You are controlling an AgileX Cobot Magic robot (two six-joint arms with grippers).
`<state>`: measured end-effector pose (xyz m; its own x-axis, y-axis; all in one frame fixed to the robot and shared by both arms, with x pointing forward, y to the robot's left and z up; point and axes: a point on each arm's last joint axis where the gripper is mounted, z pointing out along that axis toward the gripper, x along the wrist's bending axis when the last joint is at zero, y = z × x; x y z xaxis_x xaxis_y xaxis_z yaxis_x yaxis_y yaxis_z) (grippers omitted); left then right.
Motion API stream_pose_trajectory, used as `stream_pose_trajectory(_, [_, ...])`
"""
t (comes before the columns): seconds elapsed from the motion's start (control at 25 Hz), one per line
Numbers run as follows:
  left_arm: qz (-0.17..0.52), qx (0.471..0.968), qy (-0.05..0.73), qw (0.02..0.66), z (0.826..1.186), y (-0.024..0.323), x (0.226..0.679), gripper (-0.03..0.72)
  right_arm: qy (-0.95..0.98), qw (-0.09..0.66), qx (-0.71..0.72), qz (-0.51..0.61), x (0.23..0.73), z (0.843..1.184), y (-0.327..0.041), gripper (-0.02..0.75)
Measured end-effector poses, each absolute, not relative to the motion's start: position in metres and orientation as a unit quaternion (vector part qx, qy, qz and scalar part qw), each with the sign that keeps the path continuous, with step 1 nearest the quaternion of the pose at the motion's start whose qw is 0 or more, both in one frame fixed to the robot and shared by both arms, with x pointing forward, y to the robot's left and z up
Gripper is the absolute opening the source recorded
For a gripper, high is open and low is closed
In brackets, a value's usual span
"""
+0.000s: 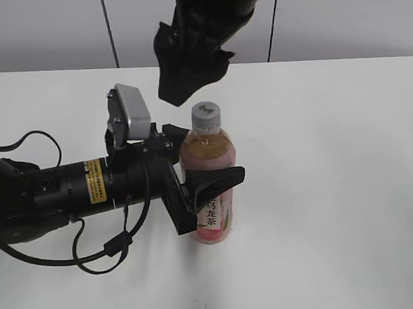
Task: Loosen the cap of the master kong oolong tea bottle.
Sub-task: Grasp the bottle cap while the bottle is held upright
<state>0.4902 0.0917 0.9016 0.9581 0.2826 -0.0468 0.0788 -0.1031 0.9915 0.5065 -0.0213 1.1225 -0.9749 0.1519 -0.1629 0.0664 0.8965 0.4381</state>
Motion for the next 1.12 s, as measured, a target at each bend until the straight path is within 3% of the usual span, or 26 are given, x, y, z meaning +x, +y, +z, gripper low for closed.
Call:
stream_pose_trajectory(0.52, [0.078, 0.739, 0.123, 0.658, 0.902, 0.092, 0.49, 0.457, 0.919, 0.028, 0.319, 0.232, 0.504, 1.129, -0.023, 0.587])
stream_pose_trajectory(0.88, [0.078, 0.739, 0.123, 0.658, 0.902, 0.092, 0.49, 0.457, 0.904, 0.0, 0.38, 0.198, 0.502, 1.108, -0.026, 0.587])
stream_pose_trajectory(1.12, [0.078, 0.739, 0.123, 0.658, 0.902, 0.092, 0.491, 0.457, 0.899, 0.024, 0.405, 0.168, 0.505, 1.097, -0.032, 0.587])
